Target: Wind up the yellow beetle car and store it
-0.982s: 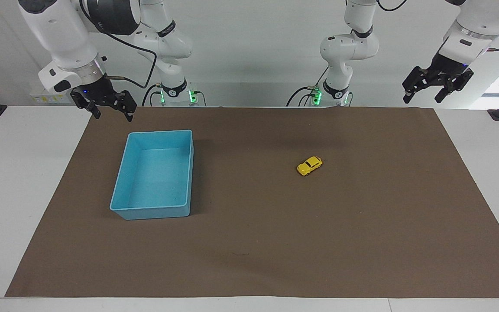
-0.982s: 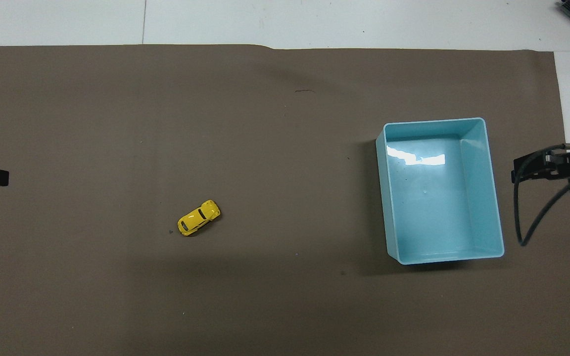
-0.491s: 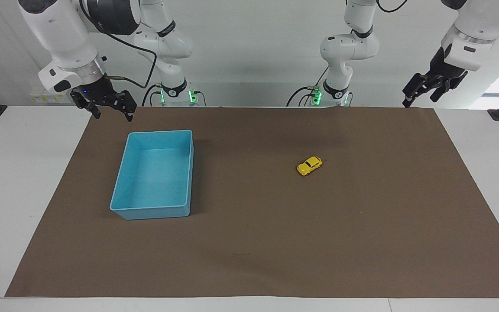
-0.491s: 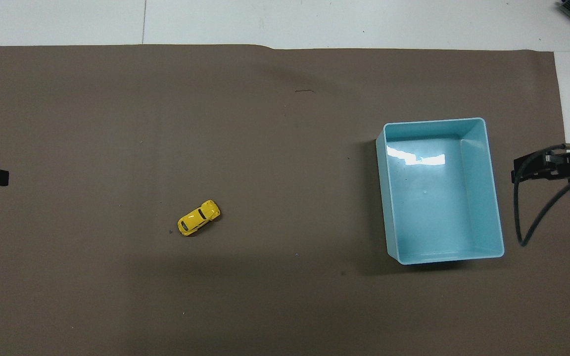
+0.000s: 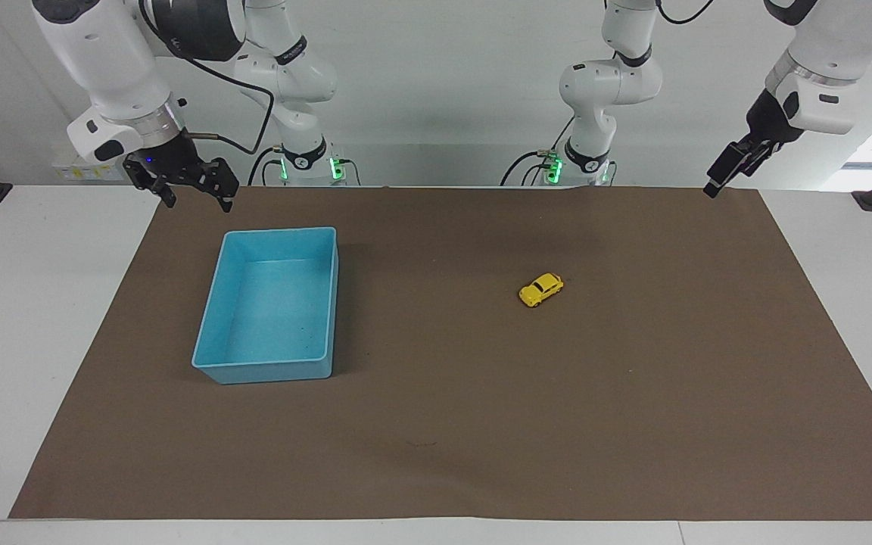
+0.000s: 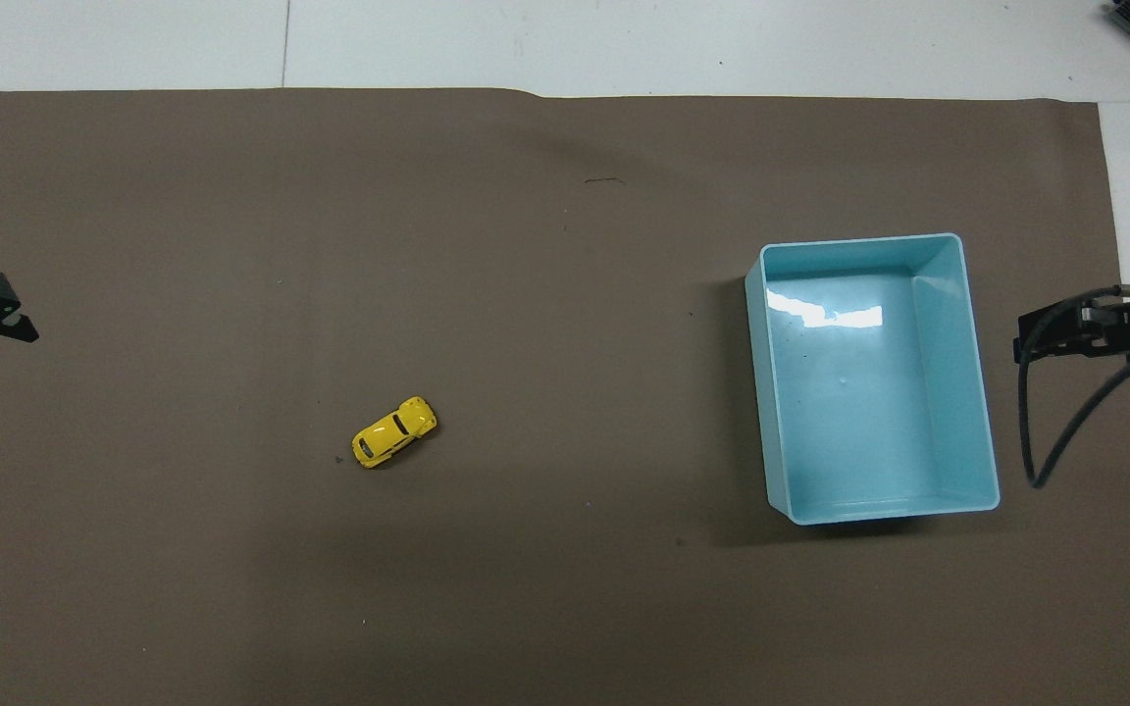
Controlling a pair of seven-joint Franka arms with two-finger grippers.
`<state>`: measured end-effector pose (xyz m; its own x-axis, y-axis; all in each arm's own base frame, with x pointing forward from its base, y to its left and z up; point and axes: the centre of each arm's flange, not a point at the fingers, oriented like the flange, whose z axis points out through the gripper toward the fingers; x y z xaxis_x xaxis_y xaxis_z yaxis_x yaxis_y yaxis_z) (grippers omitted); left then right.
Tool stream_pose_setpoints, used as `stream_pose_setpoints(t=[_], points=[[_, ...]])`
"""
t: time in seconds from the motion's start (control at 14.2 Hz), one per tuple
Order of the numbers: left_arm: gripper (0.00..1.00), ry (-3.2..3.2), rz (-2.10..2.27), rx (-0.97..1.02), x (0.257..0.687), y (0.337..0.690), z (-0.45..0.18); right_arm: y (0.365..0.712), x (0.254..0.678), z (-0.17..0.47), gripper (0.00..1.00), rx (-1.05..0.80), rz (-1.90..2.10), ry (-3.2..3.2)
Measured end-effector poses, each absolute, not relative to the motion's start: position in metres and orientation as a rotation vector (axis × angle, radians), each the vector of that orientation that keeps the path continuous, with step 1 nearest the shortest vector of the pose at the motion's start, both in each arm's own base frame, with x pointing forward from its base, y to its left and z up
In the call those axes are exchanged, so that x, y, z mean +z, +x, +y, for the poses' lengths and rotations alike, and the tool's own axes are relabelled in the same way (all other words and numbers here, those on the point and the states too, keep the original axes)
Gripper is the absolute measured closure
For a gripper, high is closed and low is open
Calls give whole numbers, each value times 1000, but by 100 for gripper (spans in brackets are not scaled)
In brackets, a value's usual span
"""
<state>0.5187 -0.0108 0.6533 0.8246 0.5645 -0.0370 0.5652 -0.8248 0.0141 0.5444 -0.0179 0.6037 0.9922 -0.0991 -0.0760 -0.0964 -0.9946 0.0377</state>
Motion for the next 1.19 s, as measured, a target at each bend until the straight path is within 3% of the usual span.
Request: stream_pose_setpoints(t=[0.77,1.19], points=[[0,2714,1509,-108,644,516,-20,544,603,-18,0,-123,-152,3101],[0,2362,2057,-145,609,521,-21,544,603,-18,0,-124,-152,3101]])
